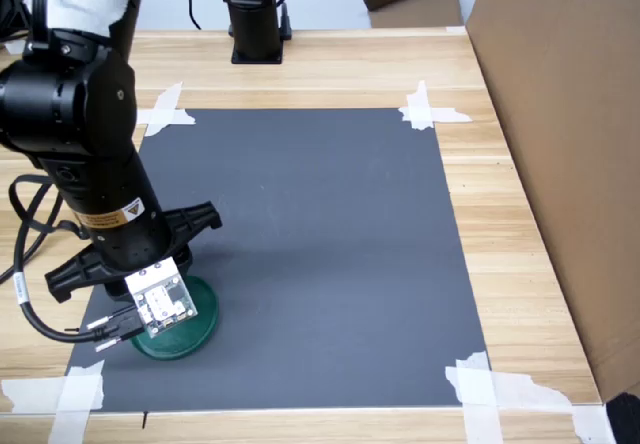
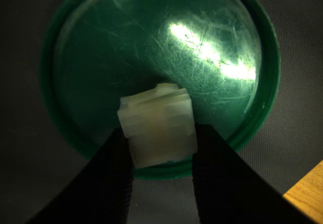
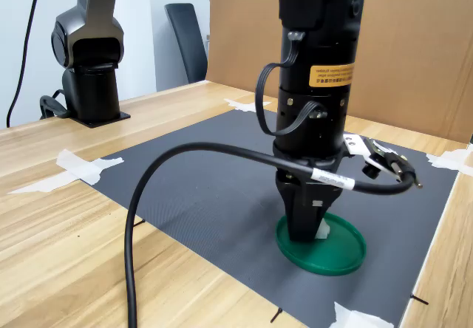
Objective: Grasp a white terminal and put it in the green lid.
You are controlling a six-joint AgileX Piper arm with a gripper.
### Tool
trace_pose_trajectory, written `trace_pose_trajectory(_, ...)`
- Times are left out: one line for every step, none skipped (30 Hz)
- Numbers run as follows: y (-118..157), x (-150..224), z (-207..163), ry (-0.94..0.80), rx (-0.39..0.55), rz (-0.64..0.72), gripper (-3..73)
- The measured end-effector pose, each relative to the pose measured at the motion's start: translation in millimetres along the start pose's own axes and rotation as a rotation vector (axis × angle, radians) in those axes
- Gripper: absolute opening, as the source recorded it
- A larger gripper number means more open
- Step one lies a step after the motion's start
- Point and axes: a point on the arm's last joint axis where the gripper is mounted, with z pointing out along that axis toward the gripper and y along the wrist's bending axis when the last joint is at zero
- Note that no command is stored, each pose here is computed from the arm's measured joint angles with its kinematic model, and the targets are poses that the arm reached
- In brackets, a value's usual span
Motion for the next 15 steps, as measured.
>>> trace_pose_trajectory(0.0, 0.1, 0.3, 0.001, 0.000, -0.003, 27.2)
trace_pose_trajectory(0.0, 0.1, 0.5, 0.001, 0.000, -0.004, 27.2)
trace_pose_trajectory(0.0, 0.1, 0.9, 0.002, -0.001, -0.005, 27.2)
trace_pose_trajectory(0.0, 0.1, 0.9, 0.002, -0.001, -0.006, 27.2)
trace_pose_trajectory(0.0, 0.1, 0.9, 0.002, -0.001, -0.007, 27.2)
trace_pose_trajectory(0.0, 0.1, 0.9, 0.002, -0.001, -0.007, 27.2)
trace_pose_trajectory(-0.2, -0.3, 0.9, -0.002, 0.001, -0.007, 29.4)
trace_pose_trajectory(0.0, -0.6, 1.5, -0.005, 0.000, -0.005, 33.1)
trace_pose_trajectory(0.0, -0.8, 1.4, -0.007, -0.001, -0.003, 37.0)
trace_pose_trajectory(0.1, -0.9, 1.4, -0.008, -0.002, -0.003, 40.6)
trace_pose_trajectory(0.3, -1.0, 1.6, -0.010, -0.004, -0.001, 45.3)
trace_pose_trajectory(0.4, -1.2, 1.5, -0.011, -0.006, 0.001, 49.8)
trace_pose_trajectory(0.8, -1.5, 1.5, -0.015, -0.009, 0.004, 56.7)
trace_pose_trajectory(1.1, -1.9, 0.9, -0.020, -0.013, 0.009, 61.8)
trace_pose_trajectory(1.3, -2.9, -4.1, -0.036, -0.012, 0.016, 64.3)
